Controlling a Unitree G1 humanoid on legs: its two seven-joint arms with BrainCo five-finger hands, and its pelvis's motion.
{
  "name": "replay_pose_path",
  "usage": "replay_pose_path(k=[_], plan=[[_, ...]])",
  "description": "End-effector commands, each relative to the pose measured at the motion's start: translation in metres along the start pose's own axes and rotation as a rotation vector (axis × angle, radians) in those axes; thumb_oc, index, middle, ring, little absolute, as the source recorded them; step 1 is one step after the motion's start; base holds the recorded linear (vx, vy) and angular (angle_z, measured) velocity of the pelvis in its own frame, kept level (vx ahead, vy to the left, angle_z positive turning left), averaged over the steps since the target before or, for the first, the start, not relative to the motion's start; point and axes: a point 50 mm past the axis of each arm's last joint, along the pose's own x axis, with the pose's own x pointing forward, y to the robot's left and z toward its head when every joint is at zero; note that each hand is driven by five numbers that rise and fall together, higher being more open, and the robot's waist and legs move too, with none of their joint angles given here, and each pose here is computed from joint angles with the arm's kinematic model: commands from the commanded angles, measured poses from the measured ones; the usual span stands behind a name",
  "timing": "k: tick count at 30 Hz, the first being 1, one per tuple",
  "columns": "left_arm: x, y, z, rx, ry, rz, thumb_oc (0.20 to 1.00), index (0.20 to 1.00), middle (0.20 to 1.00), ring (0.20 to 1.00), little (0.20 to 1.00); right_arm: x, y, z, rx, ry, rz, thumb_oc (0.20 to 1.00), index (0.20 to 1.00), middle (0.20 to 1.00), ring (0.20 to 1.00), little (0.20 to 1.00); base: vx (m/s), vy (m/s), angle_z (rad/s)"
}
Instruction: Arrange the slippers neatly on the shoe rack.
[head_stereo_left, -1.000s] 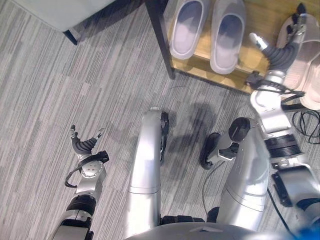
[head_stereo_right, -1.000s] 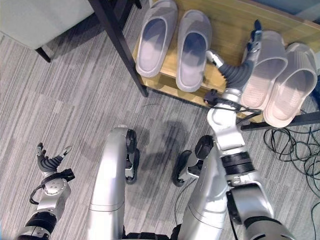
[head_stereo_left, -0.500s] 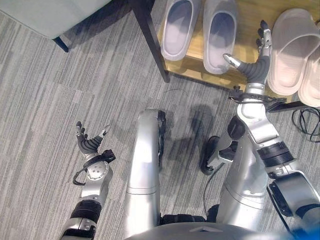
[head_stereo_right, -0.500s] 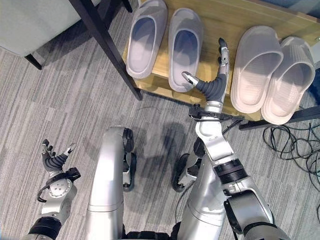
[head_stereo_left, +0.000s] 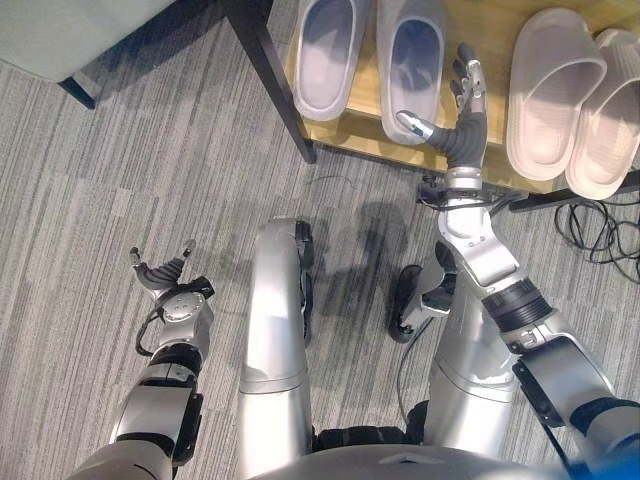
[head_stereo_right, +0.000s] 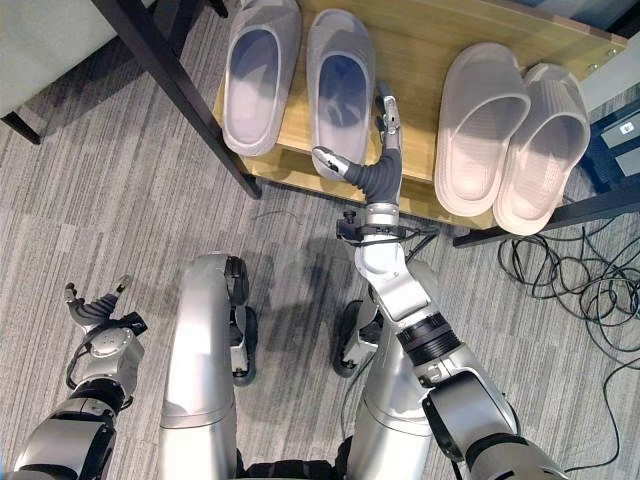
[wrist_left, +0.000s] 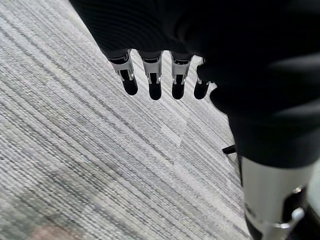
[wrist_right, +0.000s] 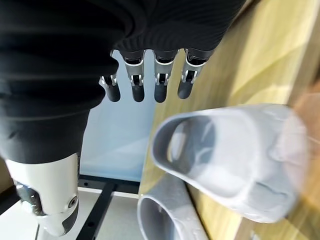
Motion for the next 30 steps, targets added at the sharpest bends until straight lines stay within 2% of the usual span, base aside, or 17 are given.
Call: replay_pose_path(k=[1, 6, 10, 18, 21, 30], plan=[[0.000, 0.032, -0.020, 0.032, 0.036, 0.100, 1.000, 1.000, 1.000, 1.000, 1.000, 0.004, -0.002, 0.028, 0.076, -0.137, -0.055, 1.000, 1.000, 1.000, 1.000, 1.000, 0.00, 0.000, 0.00], [-0.009, 0.039, -0.033, 0.037, 0.057, 0.132, 1.000, 1.000, 1.000, 1.000, 1.000, 0.001, -0.013, 0.016, -0.041, -0.108, -0.141, 1.000, 1.000, 1.000, 1.000, 1.000, 0.00, 0.002, -0.02], [-0.006, 0.048, -0.038, 0.047, 0.090, 0.178, 1.000, 1.000, 1.000, 1.000, 1.000, 0.004, -0.016, 0.004, 0.002, -0.023, -0.166, 1.000, 1.000, 1.000, 1.000, 1.000, 0.00, -0.002, -0.01], [0.008, 0.061, -0.029, -0.002, 0.117, 0.236, 1.000, 1.000, 1.000, 1.000, 1.000, 0.023, -0.010, 0.002, 0.136, 0.062, -0.085, 1.000, 1.000, 1.000, 1.000, 1.000, 0.00, 0.000, 0.00], [0.013, 0.058, -0.021, -0.012, 0.109, 0.219, 1.000, 1.000, 1.000, 1.000, 1.000, 0.027, 0.005, 0.004, 0.252, 0.099, -0.007, 1.000, 1.000, 1.000, 1.000, 1.000, 0.00, 0.000, 0.00], [0.006, 0.051, -0.025, -0.022, 0.101, 0.190, 1.000, 1.000, 1.000, 1.000, 1.000, 0.026, 0.026, 0.017, 0.310, 0.080, 0.108, 1.000, 1.000, 1.000, 1.000, 1.000, 0.00, 0.000, 0.00]])
